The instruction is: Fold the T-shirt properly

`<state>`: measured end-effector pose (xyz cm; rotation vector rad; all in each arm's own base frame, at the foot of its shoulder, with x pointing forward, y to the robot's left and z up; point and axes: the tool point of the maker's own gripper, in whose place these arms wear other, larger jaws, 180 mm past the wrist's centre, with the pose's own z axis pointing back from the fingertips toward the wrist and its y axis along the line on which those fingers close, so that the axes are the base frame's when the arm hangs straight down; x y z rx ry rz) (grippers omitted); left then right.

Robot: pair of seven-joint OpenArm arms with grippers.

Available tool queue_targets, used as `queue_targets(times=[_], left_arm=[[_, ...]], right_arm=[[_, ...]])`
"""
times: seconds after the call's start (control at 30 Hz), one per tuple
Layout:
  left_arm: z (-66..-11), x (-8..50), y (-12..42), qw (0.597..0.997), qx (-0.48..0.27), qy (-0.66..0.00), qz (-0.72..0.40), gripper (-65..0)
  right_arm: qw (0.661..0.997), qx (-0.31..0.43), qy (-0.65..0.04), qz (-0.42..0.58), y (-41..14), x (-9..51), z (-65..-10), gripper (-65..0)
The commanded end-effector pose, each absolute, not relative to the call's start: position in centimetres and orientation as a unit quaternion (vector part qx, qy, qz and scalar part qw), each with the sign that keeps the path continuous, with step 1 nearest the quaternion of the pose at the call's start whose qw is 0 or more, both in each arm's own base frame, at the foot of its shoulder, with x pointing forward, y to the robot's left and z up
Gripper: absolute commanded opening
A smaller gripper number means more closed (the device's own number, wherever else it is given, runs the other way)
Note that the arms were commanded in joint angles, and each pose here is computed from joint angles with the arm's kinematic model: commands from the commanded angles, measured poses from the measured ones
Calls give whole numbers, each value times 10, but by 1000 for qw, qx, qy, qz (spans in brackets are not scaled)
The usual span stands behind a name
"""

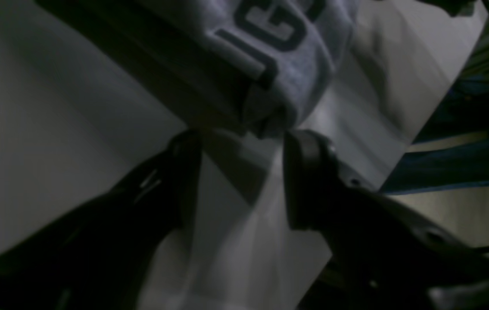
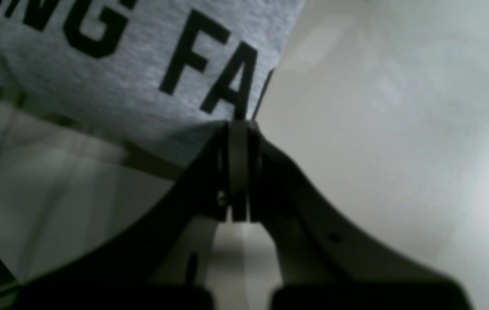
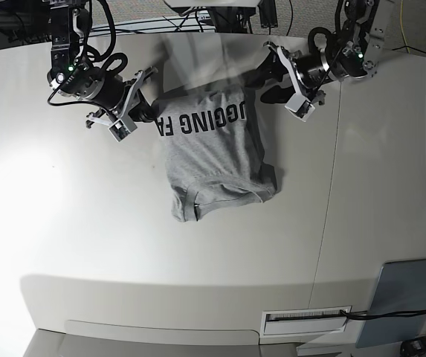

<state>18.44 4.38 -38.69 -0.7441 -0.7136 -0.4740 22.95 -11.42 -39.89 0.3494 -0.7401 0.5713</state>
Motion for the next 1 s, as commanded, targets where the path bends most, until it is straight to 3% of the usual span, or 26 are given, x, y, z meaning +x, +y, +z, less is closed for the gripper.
queue_targets(times=[0.0,0.3,0.37,0.47,0.5,0.63,0.87,0.9,0.97], left_arm=[[-374,189,41,831,-369,-354,-218,-326],[-363,190,5,815,-419,-361,-175,-347],[-364,190,3,817,-419,-359,-169,-412],[-371,194,9,831,-398,-354,-157,-621],[-374,193,12,835,-388,-353,-165,-650],[-388,192,30,852,-339,-345,-200,-650],[-389,191,38,854,-332,-341,-212,-650],[-389,191,38,854,-332,-341,-212,-640],[-390,190,38,855,-331,-338,-214,-540]], right_arm=[[870,167,-374,275,-115,236,-389,-650],[870,167,-373,275,-115,236,-389,-650],[870,167,-373,275,-115,236,-389,-650],[871,166,-372,275,-115,236,-390,-650],[871,166,-372,276,-115,236,-390,-650],[872,160,-370,279,-117,236,-391,-650],[872,158,-370,280,-117,236,-391,-650],[872,158,-370,280,-117,236,-391,-650],[872,158,-370,280,-117,236,-391,-650]])
